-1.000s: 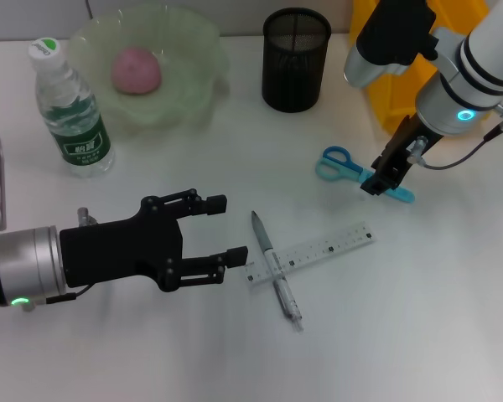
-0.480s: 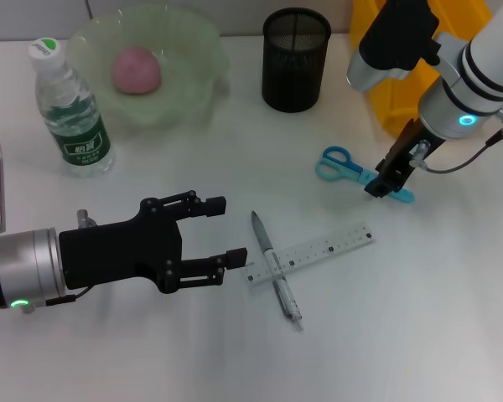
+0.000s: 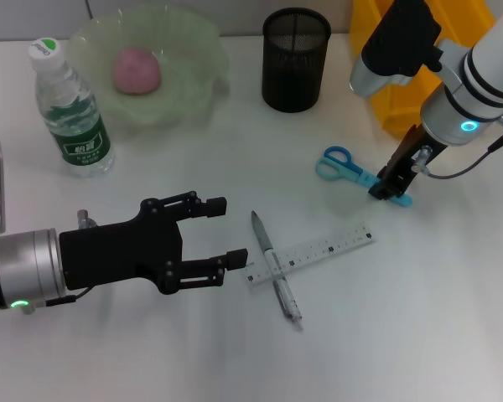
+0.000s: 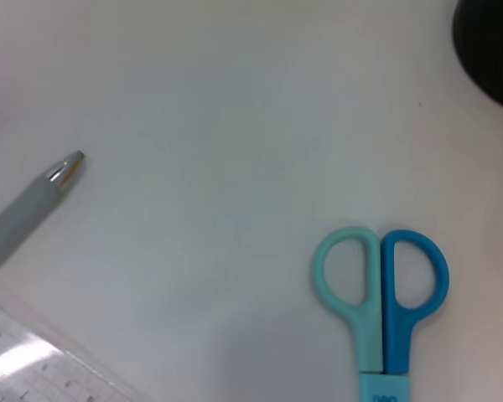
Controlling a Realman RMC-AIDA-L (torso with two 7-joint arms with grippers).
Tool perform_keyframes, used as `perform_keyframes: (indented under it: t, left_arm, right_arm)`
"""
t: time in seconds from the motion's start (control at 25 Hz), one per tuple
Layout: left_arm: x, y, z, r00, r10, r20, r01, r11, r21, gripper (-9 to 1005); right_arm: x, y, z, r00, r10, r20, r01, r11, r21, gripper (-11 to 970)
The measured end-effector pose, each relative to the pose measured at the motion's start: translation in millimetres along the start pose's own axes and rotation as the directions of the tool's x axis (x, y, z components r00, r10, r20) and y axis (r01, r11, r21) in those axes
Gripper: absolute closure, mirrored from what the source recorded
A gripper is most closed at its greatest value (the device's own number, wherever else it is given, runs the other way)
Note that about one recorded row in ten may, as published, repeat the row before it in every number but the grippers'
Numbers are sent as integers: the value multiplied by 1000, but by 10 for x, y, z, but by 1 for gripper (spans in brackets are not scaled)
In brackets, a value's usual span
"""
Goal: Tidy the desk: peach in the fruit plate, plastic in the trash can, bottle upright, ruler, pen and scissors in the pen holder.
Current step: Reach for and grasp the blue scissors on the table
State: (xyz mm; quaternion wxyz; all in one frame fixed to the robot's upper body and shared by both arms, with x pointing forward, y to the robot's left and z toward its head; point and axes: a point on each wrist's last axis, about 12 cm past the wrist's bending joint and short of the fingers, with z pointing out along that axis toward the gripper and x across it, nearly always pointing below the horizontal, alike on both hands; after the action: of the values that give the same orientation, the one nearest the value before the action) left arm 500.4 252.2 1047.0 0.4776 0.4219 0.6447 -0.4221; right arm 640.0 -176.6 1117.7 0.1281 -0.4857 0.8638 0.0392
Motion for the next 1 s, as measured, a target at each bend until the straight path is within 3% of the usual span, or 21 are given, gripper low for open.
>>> perform_keyframes:
  t: [1.0]
  left_arm:
    - [0, -7, -4, 1000, -1, 4, 1, 1000, 3, 212]
  right_arm:
    - [6, -12, 15, 1000, 21, 15, -21, 1000, 9, 720]
